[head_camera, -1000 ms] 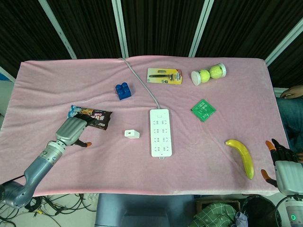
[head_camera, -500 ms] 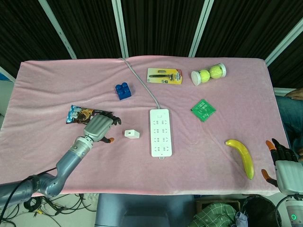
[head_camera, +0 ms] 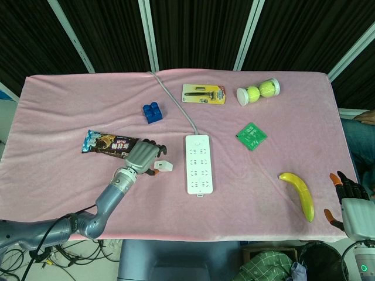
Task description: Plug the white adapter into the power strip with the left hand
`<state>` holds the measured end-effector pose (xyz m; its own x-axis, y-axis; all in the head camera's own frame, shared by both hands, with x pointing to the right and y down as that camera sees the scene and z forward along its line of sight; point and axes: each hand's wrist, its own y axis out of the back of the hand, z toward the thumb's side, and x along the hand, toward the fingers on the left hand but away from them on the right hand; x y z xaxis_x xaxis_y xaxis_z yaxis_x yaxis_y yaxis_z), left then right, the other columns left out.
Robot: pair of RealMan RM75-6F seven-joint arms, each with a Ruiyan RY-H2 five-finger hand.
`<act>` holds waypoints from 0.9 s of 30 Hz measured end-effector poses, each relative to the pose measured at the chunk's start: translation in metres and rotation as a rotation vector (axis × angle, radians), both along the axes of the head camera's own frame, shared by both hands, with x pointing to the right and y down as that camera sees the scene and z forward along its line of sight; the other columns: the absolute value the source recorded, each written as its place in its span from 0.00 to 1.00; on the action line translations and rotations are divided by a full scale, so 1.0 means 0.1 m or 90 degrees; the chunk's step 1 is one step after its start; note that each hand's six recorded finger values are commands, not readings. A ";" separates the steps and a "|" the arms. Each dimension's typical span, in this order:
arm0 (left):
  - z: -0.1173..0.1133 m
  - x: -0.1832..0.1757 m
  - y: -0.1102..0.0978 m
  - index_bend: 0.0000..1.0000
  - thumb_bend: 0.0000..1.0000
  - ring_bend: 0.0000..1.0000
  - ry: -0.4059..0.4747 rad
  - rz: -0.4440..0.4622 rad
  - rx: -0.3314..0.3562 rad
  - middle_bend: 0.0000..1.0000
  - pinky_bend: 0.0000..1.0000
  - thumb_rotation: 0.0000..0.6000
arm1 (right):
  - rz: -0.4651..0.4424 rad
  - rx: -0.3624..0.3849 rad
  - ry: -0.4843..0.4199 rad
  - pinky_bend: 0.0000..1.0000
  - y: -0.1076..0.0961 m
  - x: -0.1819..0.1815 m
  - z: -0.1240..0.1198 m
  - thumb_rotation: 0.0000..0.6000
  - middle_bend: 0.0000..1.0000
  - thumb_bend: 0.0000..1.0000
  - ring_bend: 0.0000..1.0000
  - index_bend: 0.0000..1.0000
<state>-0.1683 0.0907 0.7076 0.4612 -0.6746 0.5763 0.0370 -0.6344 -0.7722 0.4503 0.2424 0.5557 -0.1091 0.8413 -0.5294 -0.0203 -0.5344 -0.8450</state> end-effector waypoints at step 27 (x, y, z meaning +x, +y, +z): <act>0.18 0.12 0.09 0.48 0.26 0.33 -0.024 0.017 -0.002 0.51 0.32 1.00 | 0.002 -0.004 0.002 0.14 0.00 0.00 0.00 1.00 0.04 0.20 0.12 0.02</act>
